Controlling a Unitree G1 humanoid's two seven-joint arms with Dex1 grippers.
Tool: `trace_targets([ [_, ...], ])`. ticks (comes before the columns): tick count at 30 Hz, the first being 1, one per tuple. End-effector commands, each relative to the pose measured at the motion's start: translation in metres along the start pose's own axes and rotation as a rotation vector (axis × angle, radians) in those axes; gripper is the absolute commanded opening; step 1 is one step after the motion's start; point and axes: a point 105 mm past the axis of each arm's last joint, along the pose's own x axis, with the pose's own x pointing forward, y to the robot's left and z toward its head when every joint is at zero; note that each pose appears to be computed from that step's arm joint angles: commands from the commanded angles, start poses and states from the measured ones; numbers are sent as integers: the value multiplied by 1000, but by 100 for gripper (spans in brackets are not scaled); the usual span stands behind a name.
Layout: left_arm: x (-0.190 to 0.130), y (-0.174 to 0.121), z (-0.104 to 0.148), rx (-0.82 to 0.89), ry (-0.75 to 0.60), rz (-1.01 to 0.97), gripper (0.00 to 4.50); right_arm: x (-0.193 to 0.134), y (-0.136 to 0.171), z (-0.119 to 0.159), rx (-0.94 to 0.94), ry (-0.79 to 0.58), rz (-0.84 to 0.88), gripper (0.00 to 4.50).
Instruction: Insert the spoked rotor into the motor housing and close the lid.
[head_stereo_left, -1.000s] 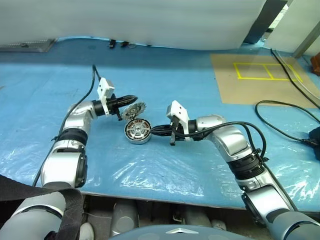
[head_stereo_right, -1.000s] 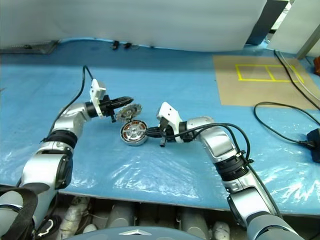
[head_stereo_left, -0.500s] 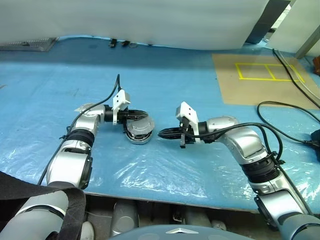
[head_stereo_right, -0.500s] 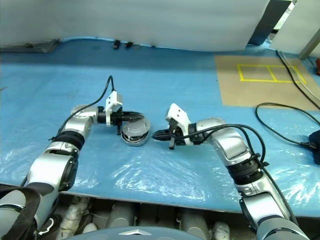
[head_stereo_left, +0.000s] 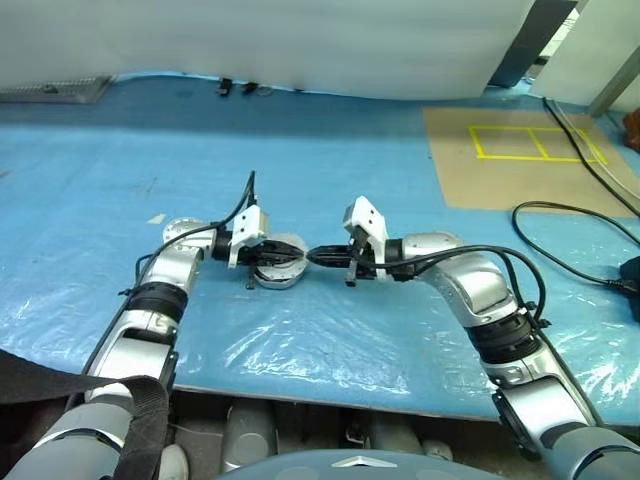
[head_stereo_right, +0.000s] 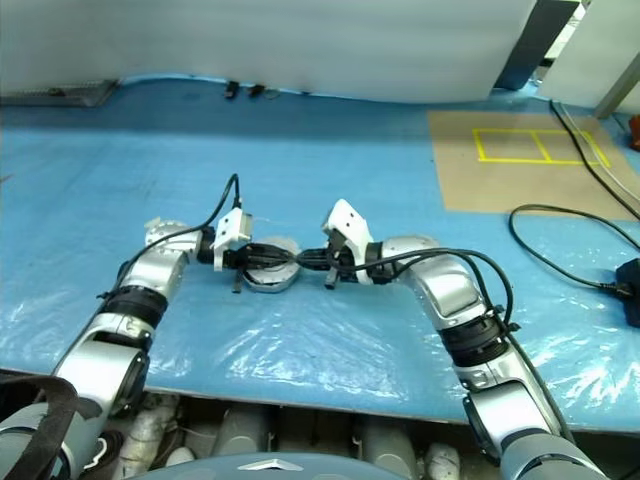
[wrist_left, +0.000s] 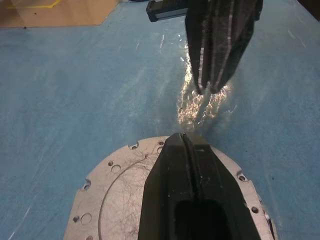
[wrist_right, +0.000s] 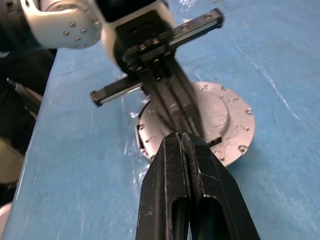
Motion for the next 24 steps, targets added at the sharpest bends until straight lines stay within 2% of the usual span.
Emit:
trace_targets([
  [1,-12,-8,-6,-32,16,49,0,5,-12,20,-37,-76,-67,22],
  [3,-18,-16,-8,-58,9,83,0,11,-15,24,-41,-95,-74,64],
  [9,-38,-25,-2,-127,-57,249,0,31,-15,30,-62,-111,-63,269],
  [14,-55,-36,1,-155,-58,349,0,44,-13,30,-80,-98,-34,437],
  [19,-67,-44,5,-187,-85,457,0,55,-6,19,-169,-23,18,444],
  [24,-79,-55,2,-220,-96,575,0,68,8,21,-189,-35,79,444],
])
